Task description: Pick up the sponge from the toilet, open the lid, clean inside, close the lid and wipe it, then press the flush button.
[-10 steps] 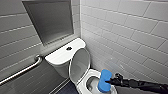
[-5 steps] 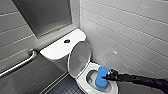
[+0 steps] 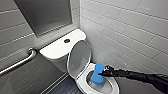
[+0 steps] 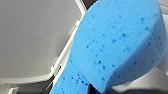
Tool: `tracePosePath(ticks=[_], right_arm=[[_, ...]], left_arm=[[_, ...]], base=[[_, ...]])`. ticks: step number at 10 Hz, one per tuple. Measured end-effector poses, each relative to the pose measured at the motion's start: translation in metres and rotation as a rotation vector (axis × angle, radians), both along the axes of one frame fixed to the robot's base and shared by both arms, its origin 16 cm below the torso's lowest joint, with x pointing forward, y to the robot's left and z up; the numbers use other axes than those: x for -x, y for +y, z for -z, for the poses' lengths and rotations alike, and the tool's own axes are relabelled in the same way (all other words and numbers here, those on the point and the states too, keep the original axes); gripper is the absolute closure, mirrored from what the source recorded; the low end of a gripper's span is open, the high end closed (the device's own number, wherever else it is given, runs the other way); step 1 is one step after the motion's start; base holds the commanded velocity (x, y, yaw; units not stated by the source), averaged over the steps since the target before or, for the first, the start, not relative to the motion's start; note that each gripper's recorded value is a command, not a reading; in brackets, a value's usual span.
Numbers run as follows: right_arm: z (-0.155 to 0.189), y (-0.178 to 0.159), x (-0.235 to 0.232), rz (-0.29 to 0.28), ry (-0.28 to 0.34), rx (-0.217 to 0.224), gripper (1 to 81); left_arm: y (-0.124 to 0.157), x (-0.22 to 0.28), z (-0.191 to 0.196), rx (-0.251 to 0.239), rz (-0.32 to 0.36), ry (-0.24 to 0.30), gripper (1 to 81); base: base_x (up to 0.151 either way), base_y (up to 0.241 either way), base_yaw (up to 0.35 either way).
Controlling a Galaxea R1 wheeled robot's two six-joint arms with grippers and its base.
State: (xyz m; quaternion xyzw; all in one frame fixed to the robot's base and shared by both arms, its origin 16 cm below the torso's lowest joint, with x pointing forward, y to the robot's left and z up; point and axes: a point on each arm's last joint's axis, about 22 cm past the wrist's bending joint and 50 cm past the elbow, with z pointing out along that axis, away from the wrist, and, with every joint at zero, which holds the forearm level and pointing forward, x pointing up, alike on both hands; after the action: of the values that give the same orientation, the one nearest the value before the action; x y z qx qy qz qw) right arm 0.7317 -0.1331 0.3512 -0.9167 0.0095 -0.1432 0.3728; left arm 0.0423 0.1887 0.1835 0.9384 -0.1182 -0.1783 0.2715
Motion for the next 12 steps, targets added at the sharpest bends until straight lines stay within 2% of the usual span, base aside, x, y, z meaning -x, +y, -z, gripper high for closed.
tracePosePath(ticks=[2, 6, 8, 12], right_arm=[[0.002, 0.014, -0.011, -0.010, -0.009, -0.006, 81.1], [-0.004, 0.017, -0.032, -0.006, -0.033, 0.002, 81.1], [0.004, 0.022, -0.036, 0.007, -0.031, 0.011, 81.1], [0.042, 0.025, -0.036, 0.147, 0.039, 0.021, 81.1]], left_arm=[[-0.004, 0.005, 0.001, 0.005, 0.000, 0.012, 1.0], [-0.012, 0.010, -0.001, 0.014, -0.002, 0.024, 1.0], [-0.014, 0.010, -0.001, 0.017, -0.003, 0.025, 1.0], [-0.011, 0.018, -0.004, 0.013, -0.004, 0.036, 1.0]], base=[[0.000, 0.000, 0.000], [0.000, 0.000, 0.000], [0.000, 0.000, 0.000], [0.000, 0.000, 0.000]])
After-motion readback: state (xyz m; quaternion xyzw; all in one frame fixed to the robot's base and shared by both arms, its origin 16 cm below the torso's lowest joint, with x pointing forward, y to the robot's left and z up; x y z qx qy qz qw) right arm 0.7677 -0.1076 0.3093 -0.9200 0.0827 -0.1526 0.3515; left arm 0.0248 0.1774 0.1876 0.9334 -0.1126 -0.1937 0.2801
